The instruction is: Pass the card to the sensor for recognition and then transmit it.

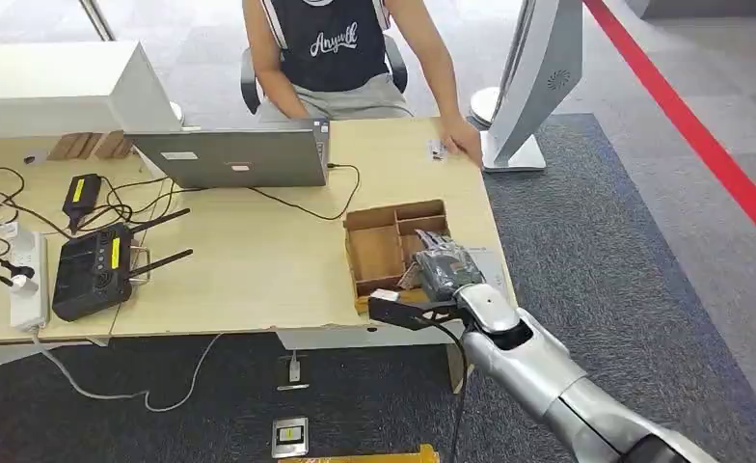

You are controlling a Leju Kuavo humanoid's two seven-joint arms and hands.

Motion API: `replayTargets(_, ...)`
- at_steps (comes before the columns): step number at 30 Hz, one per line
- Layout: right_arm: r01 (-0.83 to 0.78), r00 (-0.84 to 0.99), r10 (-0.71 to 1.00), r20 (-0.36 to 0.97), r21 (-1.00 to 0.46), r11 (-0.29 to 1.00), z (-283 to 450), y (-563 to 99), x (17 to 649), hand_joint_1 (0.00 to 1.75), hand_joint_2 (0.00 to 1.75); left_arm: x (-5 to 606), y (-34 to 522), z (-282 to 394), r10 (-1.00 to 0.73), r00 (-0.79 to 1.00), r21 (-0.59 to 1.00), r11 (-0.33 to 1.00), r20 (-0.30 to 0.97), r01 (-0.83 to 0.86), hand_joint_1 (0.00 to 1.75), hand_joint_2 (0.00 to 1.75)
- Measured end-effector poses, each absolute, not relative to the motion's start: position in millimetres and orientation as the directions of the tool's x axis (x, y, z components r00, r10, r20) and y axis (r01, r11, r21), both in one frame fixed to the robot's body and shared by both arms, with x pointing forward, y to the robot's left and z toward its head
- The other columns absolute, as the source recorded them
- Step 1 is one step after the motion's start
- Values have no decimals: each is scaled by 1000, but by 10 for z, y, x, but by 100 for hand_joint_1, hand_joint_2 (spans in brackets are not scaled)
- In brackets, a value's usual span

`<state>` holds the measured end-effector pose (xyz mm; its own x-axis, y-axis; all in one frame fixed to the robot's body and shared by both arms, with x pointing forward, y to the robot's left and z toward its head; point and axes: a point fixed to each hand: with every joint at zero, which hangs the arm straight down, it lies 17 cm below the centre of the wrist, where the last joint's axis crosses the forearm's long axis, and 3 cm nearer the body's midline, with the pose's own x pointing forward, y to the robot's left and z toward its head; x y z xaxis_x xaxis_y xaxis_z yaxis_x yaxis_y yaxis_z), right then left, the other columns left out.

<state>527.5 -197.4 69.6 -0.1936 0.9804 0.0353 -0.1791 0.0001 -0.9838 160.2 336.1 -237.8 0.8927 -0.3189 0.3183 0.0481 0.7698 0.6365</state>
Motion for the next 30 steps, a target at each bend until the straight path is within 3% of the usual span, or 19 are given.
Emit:
replayTargets(17,-161,-184,982,40,-987,10,736,-2006,5299,175,175,1616,3354,-2372,-323,889,636,770,325,47,0,175)
replayTargets(23,-41,-176,984,41,-999,35,987,-2040,5413,175,175,1606,3349,-2373,-308,893,634,773,327,34,0,175)
replayTargets(30,183,-100,994,44,-981,62,1781,-2253,5683,175,175,1570,3335,-2377,-305,895,635,772,324,33,0,175)
